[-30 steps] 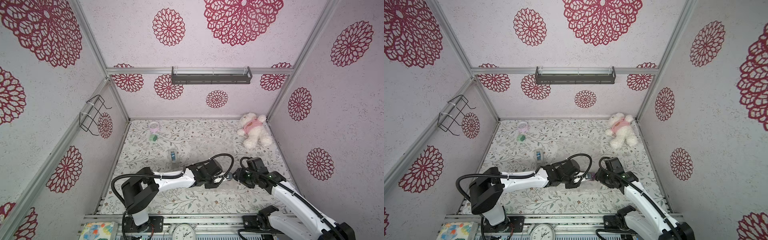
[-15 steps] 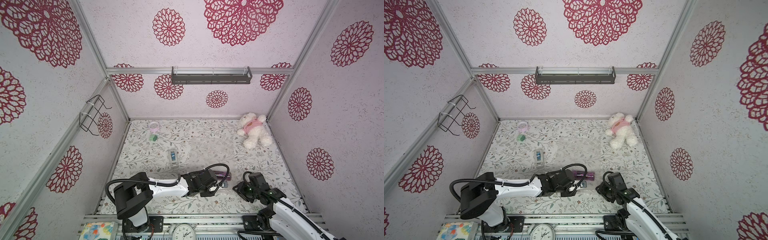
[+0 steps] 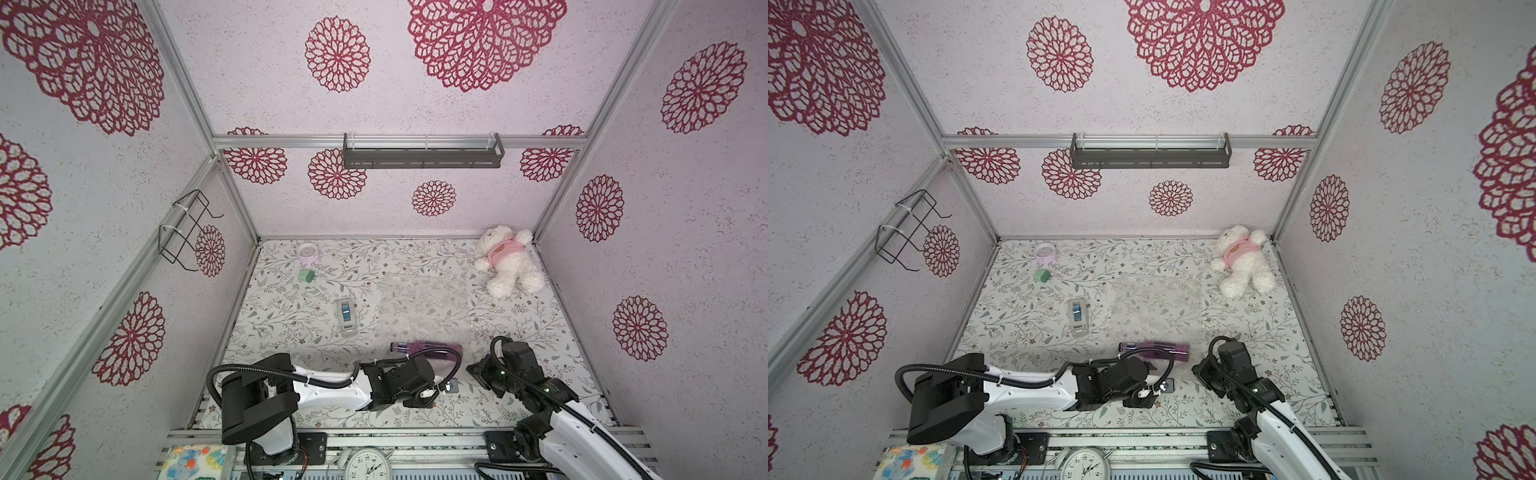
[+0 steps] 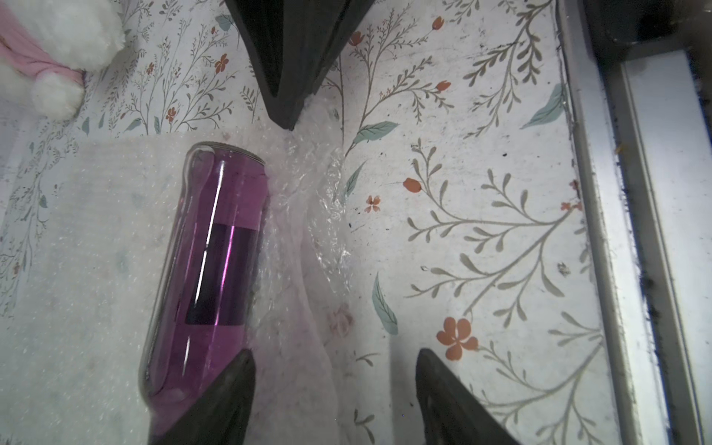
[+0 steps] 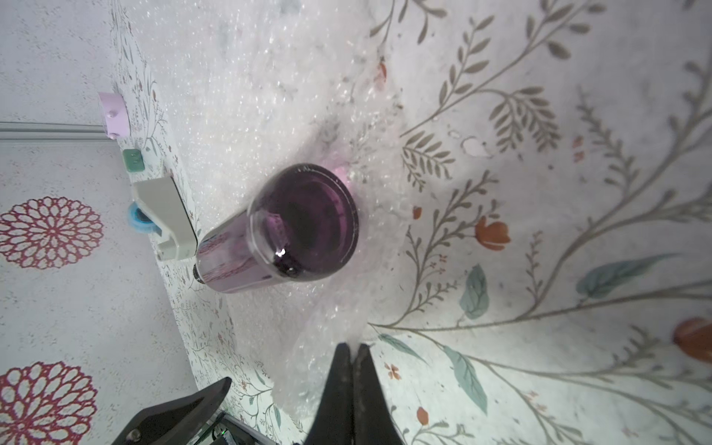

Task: Wrap wine bottles in bubble wrap
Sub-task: Wrap the wine bottle in bubble wrap.

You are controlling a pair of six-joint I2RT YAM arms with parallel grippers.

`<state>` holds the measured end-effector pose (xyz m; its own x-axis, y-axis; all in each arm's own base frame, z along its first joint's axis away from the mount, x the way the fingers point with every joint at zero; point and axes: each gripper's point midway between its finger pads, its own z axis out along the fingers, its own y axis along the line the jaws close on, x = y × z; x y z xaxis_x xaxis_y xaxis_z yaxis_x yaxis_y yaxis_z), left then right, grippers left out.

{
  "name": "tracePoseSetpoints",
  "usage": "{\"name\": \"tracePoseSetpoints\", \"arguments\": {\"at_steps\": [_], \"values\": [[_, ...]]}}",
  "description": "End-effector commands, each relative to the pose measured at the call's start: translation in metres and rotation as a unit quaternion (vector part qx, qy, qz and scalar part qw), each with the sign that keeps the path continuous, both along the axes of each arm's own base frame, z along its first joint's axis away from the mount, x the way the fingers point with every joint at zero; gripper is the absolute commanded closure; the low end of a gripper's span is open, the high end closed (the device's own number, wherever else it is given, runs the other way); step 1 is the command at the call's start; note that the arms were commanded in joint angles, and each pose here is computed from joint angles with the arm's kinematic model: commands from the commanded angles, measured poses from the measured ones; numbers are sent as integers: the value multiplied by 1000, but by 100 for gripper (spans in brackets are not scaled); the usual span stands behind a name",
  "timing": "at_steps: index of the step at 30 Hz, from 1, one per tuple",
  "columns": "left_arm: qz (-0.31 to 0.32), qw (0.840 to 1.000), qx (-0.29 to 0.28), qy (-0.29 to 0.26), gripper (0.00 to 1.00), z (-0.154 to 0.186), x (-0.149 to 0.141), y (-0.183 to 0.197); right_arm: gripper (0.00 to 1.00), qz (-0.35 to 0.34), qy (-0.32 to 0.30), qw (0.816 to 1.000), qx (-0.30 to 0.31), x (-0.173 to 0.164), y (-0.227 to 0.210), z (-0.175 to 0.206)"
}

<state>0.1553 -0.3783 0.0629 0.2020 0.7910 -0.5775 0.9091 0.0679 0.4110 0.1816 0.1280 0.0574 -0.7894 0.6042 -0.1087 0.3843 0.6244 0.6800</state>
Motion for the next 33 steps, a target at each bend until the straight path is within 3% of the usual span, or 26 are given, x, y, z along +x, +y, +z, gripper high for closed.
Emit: {"name": "tracePoseSetpoints", "arguments": {"at_steps": [1,9,15,19,22,24,26,29,33], "values": [[4,1000,-9,-16,31,-2,6,-7,100,-17,-8,1000,21,7,2,10],[24,999,1,-31,34,-23,15,-9,100,-21,-16,999,29,11,4,19],[47,997,-2,-67,74,-22,30,-10,100,-22,-15,999,28,10,3,19],[41,997,8,-66,80,-30,30,-11,100,-24,-19,999,29,10,2,22],[37,997,12,-68,96,-30,29,-10,100,-24,-20,999,26,10,1,23],[34,997,12,-72,100,-24,29,-10,77,-16,-21,1000,11,10,-1,26],[27,997,15,-77,100,-16,30,-9,64,-5,-25,999,-30,11,-9,34],[16,997,25,-75,100,-6,32,-8,55,17,-33,994,-102,18,-23,53],[1,997,48,-65,100,0,39,-6,51,65,-40,985,-158,38,-24,75]]}}
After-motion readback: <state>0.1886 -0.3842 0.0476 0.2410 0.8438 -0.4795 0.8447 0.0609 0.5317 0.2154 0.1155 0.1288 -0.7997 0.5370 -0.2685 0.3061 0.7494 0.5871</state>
